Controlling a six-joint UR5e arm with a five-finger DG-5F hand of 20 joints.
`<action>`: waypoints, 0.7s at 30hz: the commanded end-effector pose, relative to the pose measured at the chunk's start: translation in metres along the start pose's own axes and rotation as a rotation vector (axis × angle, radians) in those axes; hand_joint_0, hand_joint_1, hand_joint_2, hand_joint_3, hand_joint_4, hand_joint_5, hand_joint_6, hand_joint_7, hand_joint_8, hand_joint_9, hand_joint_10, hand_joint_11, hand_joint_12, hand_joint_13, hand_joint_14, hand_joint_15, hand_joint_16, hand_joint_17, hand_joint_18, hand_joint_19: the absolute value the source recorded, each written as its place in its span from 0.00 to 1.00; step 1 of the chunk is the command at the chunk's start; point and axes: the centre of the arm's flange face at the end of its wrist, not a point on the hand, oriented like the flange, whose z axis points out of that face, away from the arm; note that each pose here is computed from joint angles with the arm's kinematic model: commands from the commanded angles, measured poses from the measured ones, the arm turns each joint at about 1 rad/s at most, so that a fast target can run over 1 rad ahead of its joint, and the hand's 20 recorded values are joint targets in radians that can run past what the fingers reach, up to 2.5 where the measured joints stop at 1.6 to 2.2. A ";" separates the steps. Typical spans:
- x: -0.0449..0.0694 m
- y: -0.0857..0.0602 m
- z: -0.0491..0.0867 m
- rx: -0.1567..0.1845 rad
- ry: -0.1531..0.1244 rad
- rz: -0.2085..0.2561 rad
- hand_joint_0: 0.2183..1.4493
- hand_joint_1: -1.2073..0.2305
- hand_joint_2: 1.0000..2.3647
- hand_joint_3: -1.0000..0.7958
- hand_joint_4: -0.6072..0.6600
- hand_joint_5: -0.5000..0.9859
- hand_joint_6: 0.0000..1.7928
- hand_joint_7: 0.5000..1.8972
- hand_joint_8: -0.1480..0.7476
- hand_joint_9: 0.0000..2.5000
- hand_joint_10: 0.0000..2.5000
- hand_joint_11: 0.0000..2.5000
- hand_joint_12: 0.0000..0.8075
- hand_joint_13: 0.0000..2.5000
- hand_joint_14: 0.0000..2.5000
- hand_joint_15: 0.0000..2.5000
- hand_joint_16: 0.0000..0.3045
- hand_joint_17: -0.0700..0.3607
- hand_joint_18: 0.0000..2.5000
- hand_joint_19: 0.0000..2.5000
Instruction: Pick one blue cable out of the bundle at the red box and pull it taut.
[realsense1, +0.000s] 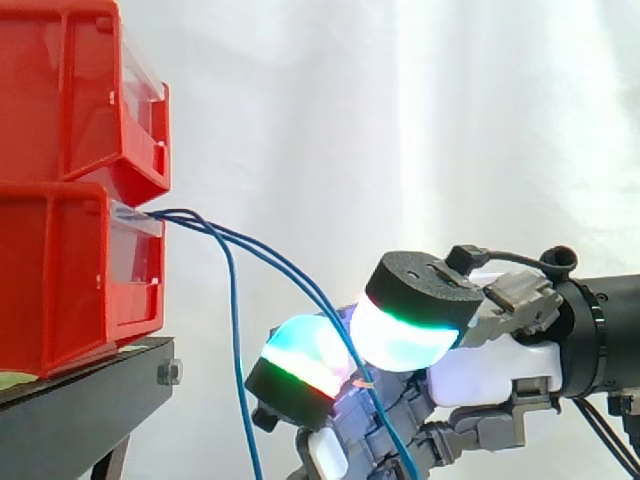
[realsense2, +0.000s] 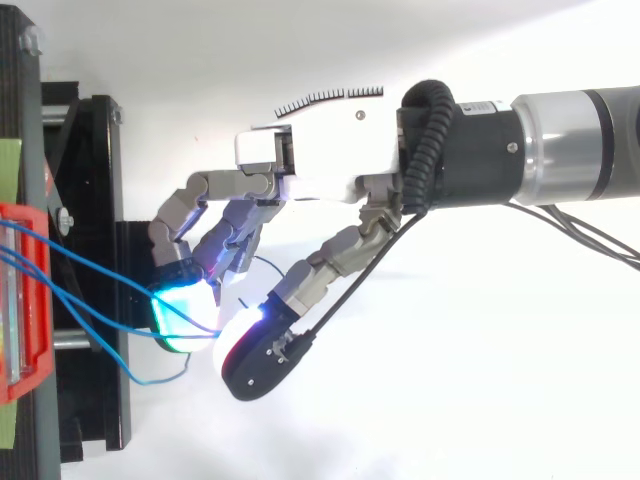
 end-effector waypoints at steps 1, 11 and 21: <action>0.001 -0.001 0.000 0.002 0.001 0.000 0.37 0.26 0.00 0.32 0.57 0.20 0.49 0.40 0.54 0.31 0.01 0.27 0.49 0.27 0.00 0.11 0.17 0.43 0.30 0.17; 0.001 -0.001 0.000 0.006 0.003 0.000 0.35 0.29 0.01 0.37 0.58 0.20 0.50 0.40 0.55 0.32 0.01 0.27 0.50 0.27 0.00 0.12 0.17 0.44 0.30 0.17; 0.000 -0.001 -0.002 0.020 0.003 0.003 0.31 0.43 0.01 0.37 0.62 0.21 0.49 0.44 0.56 0.32 0.01 0.27 0.49 0.27 0.00 0.12 0.17 0.44 0.29 0.18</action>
